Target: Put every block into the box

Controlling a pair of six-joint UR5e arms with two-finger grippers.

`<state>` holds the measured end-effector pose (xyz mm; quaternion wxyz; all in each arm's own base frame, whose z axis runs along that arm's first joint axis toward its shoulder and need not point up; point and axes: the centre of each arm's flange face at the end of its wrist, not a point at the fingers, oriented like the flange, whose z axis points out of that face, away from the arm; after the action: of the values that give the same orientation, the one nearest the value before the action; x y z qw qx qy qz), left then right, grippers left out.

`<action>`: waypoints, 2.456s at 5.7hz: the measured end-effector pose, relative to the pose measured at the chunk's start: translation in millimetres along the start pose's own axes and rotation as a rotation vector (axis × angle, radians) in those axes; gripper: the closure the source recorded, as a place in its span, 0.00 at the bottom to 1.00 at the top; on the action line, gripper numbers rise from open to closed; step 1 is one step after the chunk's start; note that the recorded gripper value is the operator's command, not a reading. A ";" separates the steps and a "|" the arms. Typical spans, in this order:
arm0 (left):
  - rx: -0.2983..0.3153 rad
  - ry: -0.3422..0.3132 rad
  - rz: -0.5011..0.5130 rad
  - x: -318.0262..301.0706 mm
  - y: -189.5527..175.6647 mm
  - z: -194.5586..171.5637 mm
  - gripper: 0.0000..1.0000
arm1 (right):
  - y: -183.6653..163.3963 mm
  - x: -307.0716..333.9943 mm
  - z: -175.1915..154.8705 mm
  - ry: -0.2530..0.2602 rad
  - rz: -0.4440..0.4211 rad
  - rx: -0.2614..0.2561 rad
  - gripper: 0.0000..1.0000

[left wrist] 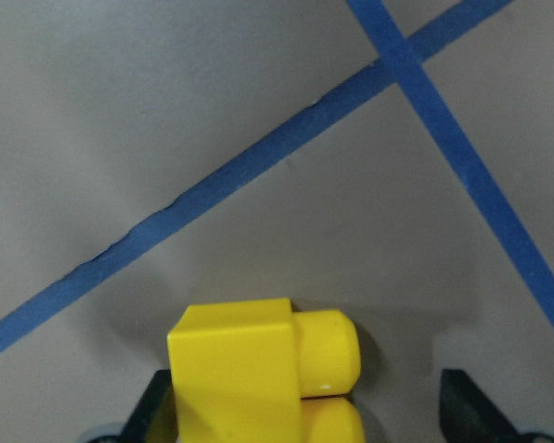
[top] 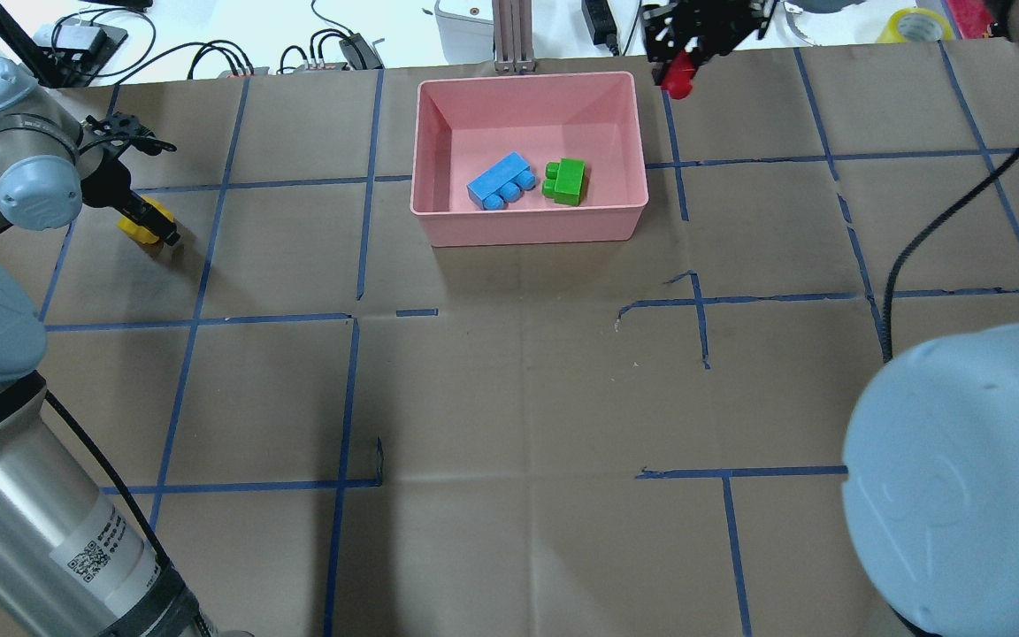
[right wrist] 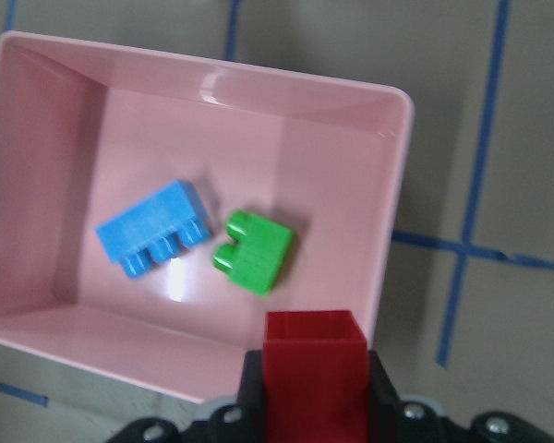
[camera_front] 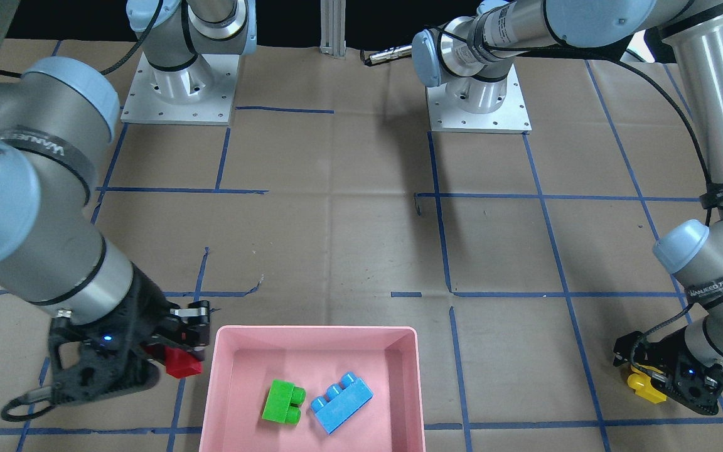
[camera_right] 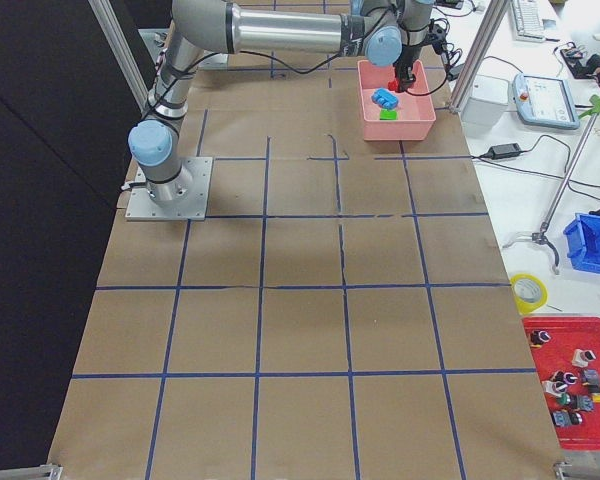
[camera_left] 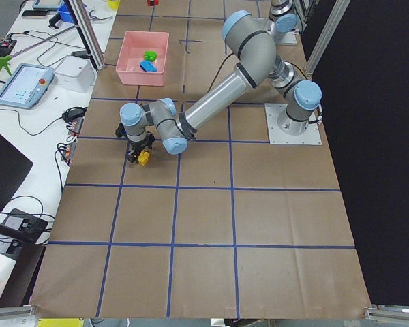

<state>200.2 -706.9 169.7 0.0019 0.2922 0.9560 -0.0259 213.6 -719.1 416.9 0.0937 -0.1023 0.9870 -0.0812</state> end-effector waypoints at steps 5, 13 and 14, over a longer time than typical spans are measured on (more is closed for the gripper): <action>0.029 -0.062 -0.025 -11.1 -7.5 -41.0 0.84 | -30.0 -107.5 88.1 -0.062 0.009 0.191 0.00; 0.075 0.065 -0.580 160.7 -206.3 -229.7 0.83 | 74.0 -11.0 -119.1 0.037 -0.011 0.067 0.01; 0.073 0.093 -0.654 216.3 -243.9 -223.0 0.83 | 135.2 -16.3 -116.2 0.055 -0.006 0.060 0.00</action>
<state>-112.9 -776.7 400.1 -0.0605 -0.0294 0.9967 -0.0459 180.6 -568.6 508.0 0.0694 -0.1002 0.9860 -0.1140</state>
